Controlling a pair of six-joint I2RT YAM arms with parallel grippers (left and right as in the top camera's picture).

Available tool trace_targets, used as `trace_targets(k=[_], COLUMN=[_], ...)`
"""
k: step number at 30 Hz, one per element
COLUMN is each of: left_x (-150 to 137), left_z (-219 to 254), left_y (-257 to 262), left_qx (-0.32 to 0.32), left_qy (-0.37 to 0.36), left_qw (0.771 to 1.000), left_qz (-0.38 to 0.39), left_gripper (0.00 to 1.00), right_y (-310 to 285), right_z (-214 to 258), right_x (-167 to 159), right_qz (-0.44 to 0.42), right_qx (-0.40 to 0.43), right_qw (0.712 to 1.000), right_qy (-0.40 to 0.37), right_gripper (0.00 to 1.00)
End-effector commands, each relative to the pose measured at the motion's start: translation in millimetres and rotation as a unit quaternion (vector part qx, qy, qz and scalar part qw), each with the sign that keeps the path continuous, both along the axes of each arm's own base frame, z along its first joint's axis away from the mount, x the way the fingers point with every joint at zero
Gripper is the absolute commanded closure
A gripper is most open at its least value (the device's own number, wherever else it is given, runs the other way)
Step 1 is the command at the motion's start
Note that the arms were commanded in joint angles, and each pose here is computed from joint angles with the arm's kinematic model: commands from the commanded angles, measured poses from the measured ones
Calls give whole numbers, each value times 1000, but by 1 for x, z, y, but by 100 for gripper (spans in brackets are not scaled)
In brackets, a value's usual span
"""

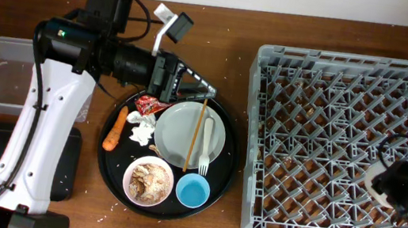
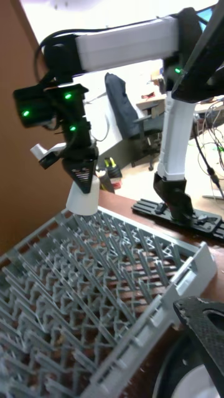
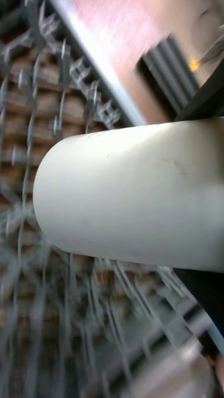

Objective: Sort waste into correct bins and load items into the dishwasher rack
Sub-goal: 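Grasp the white paper cup with the right gripper and set it in the rack, then grasp the blue cup from the tray with the left gripper and lift it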

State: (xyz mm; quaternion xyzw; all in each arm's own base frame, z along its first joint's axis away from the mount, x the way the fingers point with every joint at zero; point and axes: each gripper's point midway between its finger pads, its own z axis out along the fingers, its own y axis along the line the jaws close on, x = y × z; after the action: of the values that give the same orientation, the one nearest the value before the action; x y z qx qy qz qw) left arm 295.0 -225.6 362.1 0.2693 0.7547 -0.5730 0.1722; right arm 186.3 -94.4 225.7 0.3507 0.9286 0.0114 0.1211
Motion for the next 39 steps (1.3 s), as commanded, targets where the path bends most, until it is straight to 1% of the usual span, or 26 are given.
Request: trace_targets(k=[1, 2, 3, 4, 6, 8, 9, 10, 11, 12, 13, 14, 16, 18, 24, 26, 27, 28, 29, 31, 32, 33, 34, 36, 37, 39], left_x=[2, 2, 5, 5, 7, 10, 15, 17, 22, 22, 11, 0, -42, -78, -114, -115, -113, -109, -103, -91, -84, -69, -51, -33, -28, -39], left_z=[-15, -19, -22, -24, -27, -35, -56, -73, -103, -117, -132, -143, -188, -229, -283, -304, -306, -299, -285, -233, -180, -136, -85, -33, -24, 8], left_y=[7, 8, 10, 10, 12, 16, 29, 40, 71, 87, 81, 71, 65, 63, 20, 22, 22, 22, 21, 5, -22, -24, -18, -5, 1, -2], left_qx=[47, 57, 68, 74, 83, 109, 181, 239, 368, 441, 481, 496, 566, 598, 582, 580, 579, 576, 570, 502, 374, 281, 151, -17, -43, -130], left_qy=[2, 3, 0, -1, -2, -2, -3, 5, 37, 42, 46, 54, 89, 126, 90, 88, 88, 97, 106, 120, 101, 89, 64, 37, 32, 15], left_qw=[999, 998, 997, 997, 996, 993, 981, 967, 915, 875, 854, 848, 809, 786, 808, 809, 809, 809, 812, 854, 922, 955, 986, 999, 998, 989], left_qz=[18, 21, 26, 29, 33, 43, 69, 91, 161, 198, 194, 178, 135, 94, 30, 37, 45, 58, 70, 69, 13, 12, 2, -19, -16, -68], left_gripper=[1, 1, 1, 1, 1, 1, 10, 21, 22, 23, 28, 34, 45, 50, 51, 68, 95, 99, 99, 100, 100, 100, 99, 100, 100, 100], right_y=[-29, -27, -25, -21, -21, -18, 13, 31, 57, 81, 100, 111, 113, 107, 107, 107, 107, 107, 107, 109, 110, 115, 142, 178, 183, 200], right_z=[-35, -49, -60, -72, -71, -35, 20, 47, 81, 107, 118, 119, 108, 98, 97, 97, 96, 96, 96, 97, 95, 93, 104, 130, 135, 160], right_x=[-2, 3, 3, 2, 10, 26, 45, 49, 48, 41, 27, 14, -2, -11, -12, -12, -12, -12, -12, -13, -16, -20, -21, -23, -22, -24], right_qz=[-35, -30, -28, -23, -21, -8, 63, 99, 138, 180, 211, 226, 222, 210, 216, 216, 216, 216, 216, 217, 217, 219, 271, 340, 349, 411], right_qx=[-14, 11, 25, 43, 42, 32, 57, 67, 72, 67, 57, 60, 59, 50, 48, 48, 48, 48, 48, 54, 59, 72, 132, 217, 227, 252], right_qw=[993, 990, 987, 985, 988, 997, 994, 985, 966, 945, 933, 929, 939, 951, 951, 951, 951, 951, 951, 950, 951, 951, 924, 864, 853, 791], right_qy=[111, 134, 154, 164, 145, 63, -67, -128, -204, -264, -287, -288, -254, -221, -217, -217, -217, -217, -217, -218, -212, -206, -238, -302, -315, -377], right_gripper=[44, 44, 37, 23, 19, 18, 18, 18, 18, 17, 17, 17, 17, 17, 17, 17, 17, 17, 17, 17, 17, 17, 18, 24, 24, 24])
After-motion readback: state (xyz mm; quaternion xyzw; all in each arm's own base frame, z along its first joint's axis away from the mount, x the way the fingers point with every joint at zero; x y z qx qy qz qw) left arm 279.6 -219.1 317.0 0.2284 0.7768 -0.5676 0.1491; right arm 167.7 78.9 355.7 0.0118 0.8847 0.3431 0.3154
